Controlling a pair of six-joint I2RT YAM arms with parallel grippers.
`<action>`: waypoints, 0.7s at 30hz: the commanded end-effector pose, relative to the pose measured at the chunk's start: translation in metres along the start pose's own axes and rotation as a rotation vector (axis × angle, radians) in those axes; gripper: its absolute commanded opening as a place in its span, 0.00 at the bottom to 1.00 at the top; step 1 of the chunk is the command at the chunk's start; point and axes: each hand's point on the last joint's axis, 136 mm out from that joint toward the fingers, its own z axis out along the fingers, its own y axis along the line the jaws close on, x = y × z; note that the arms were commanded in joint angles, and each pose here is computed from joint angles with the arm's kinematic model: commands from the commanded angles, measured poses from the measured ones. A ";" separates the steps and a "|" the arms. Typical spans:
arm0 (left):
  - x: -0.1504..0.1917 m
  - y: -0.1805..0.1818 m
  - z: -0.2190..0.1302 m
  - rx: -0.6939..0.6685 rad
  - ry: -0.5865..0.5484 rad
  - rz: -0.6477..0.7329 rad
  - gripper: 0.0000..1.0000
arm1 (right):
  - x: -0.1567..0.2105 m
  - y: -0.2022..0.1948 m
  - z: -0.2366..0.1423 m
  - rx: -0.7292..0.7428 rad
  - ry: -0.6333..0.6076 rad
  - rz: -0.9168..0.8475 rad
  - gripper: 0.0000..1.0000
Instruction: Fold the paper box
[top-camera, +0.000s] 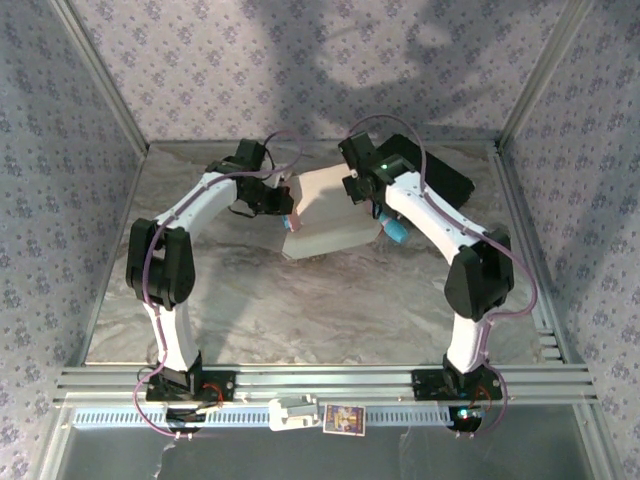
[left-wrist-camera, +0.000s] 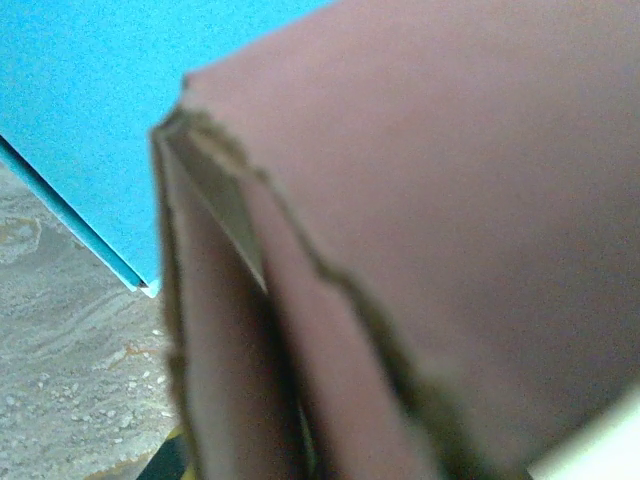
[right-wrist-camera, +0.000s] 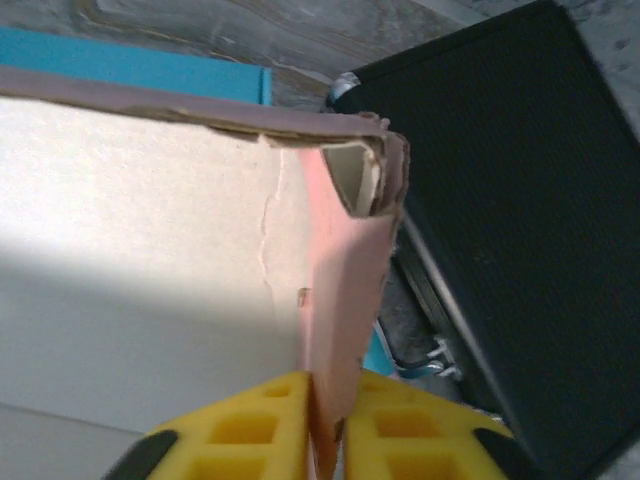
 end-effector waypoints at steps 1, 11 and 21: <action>-0.010 -0.026 -0.020 0.013 -0.035 0.039 0.00 | -0.004 -0.013 -0.012 0.132 0.002 0.020 0.03; -0.013 -0.031 -0.023 0.007 -0.037 0.020 0.00 | 0.005 -0.018 -0.010 0.125 0.033 0.065 0.00; -0.015 -0.033 -0.023 -0.017 -0.027 0.001 0.00 | 0.008 -0.036 -0.009 0.267 0.069 0.055 0.00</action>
